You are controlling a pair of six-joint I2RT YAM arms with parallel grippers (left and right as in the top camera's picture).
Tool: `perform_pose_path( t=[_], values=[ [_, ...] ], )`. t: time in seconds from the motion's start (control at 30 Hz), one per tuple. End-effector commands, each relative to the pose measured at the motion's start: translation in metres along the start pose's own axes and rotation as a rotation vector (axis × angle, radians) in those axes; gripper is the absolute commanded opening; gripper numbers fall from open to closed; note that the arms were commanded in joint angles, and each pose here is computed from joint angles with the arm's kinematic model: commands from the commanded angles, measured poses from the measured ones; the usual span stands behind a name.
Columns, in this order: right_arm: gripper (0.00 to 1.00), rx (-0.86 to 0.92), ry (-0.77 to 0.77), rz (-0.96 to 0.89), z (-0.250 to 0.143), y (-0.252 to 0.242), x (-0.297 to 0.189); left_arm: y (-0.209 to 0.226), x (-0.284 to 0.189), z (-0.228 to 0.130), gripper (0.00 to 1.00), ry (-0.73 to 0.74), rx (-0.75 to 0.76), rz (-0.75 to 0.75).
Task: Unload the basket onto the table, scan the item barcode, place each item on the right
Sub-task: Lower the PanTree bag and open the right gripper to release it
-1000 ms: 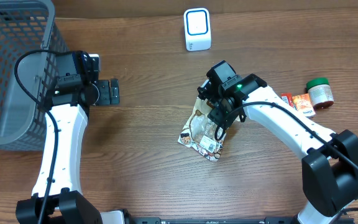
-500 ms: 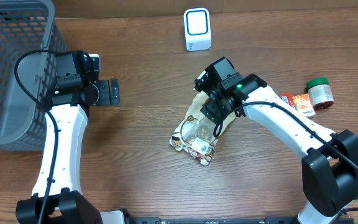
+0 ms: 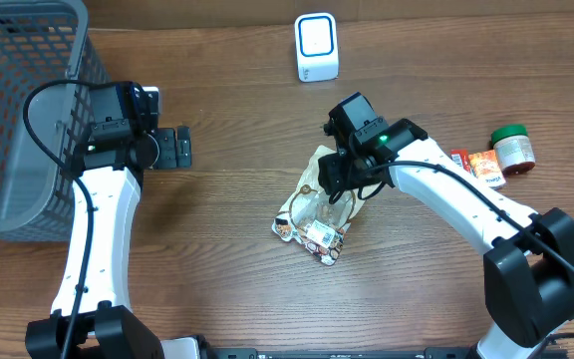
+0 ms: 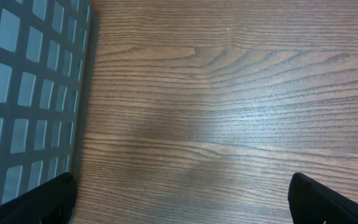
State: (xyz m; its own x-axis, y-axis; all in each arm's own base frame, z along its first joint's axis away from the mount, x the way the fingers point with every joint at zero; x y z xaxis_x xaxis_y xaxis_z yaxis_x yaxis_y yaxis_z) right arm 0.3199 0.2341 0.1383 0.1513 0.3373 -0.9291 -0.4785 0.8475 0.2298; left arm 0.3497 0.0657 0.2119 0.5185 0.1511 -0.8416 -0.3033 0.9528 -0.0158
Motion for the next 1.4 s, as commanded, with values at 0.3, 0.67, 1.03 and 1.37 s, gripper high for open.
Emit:
perform_pose_path(
  t=[0.3,0.67,1.03,1.37],
  values=[
    [0.16,0.404,0.052,0.034,-0.022,0.046,0.021,0.001,0.005,-0.003,1.00,0.017,0.020,-0.005],
    [0.04,0.607,-0.005,-0.128,-0.048,0.034,0.050,0.001,0.005,-0.003,1.00,0.017,0.020,-0.005],
    [0.04,0.586,-0.120,-0.290,-0.042,0.013,0.047,0.001,0.005,-0.003,1.00,0.017,0.020,-0.005],
    [0.04,0.589,-0.115,-0.197,-0.037,0.024,0.050,0.001,0.005,-0.003,1.00,0.017,0.020,-0.005]
  ],
)
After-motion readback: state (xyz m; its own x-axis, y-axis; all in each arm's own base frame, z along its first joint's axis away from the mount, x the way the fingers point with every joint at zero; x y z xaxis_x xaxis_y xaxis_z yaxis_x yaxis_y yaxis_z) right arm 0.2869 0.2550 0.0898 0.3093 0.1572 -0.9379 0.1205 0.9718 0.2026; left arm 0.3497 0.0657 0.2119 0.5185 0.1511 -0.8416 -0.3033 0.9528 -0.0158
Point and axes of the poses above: each gripper's point midway between its finger pads, its own x axis out along the fingers, its own y axis along the line the jaws close on, z = x × y, the point moved 6 cm from there along -x, back along the fingers, and after that the axes turned 14 degrees about -x, right-handed, at the moved point
